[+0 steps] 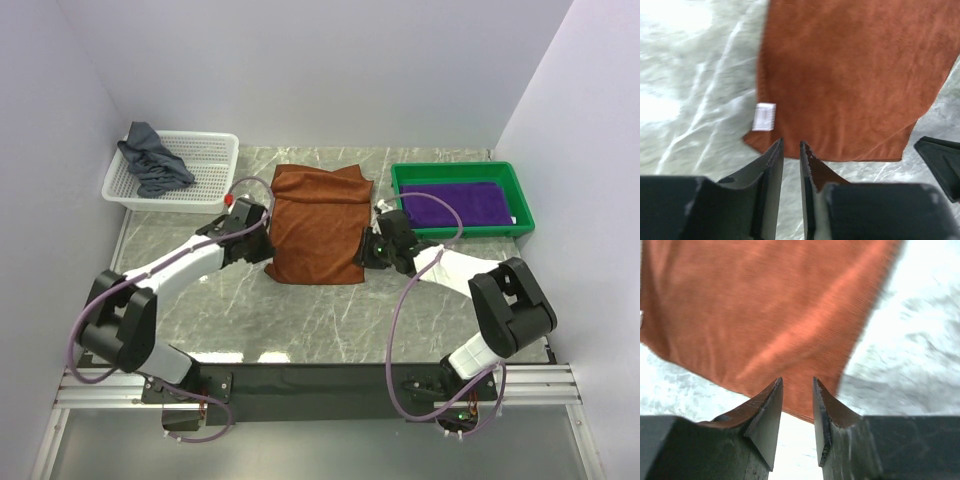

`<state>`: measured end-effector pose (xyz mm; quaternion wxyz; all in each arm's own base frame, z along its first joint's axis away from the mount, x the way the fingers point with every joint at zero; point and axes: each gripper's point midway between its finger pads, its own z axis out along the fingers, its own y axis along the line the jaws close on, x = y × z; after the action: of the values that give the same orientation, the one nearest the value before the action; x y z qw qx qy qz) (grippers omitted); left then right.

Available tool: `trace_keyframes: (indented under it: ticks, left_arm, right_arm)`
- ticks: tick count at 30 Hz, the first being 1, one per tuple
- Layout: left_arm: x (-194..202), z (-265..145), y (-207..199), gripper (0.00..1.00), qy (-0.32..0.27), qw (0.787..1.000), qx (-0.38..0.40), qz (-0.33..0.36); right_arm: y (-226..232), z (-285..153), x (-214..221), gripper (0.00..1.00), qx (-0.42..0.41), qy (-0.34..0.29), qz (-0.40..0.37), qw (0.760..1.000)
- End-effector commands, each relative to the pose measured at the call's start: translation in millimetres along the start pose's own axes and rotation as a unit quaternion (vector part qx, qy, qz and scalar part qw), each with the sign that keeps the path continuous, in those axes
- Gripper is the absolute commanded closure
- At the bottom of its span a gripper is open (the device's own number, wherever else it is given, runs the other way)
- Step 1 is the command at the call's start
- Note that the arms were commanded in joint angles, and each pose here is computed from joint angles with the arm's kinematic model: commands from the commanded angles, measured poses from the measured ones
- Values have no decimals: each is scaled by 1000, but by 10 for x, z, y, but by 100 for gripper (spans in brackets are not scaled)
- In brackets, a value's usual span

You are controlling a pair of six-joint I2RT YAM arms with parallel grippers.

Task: Fold and stack the towels
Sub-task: Flatten out the crumpled towel

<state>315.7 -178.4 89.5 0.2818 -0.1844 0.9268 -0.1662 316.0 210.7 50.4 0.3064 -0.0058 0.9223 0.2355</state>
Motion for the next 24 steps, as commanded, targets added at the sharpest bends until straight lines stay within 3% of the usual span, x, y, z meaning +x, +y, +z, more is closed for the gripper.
trace_keyframes:
  ticks: [1, 5, 12, 24]
  left_arm:
    - [-25, 106, -163, 76, 5, 1000, 19, 12]
    - [97, 275, 11, 84, 22, 999, -16, 17]
    - [319, 443, 272, 89, 44, 998, -51, 18]
    - [673, 408, 840, 90, 81, 986, -144, 16]
  right_arm:
    - [32, -43, -111, 64, -15, -24, 29, 999]
    - [34, -22, -36, 67, -24, -15, 42, 999]
    - [-63, 78, 162, 71, -24, 7, 72, 997]
    - [-489, 62, 690, 78, 50, 89, 144, 984]
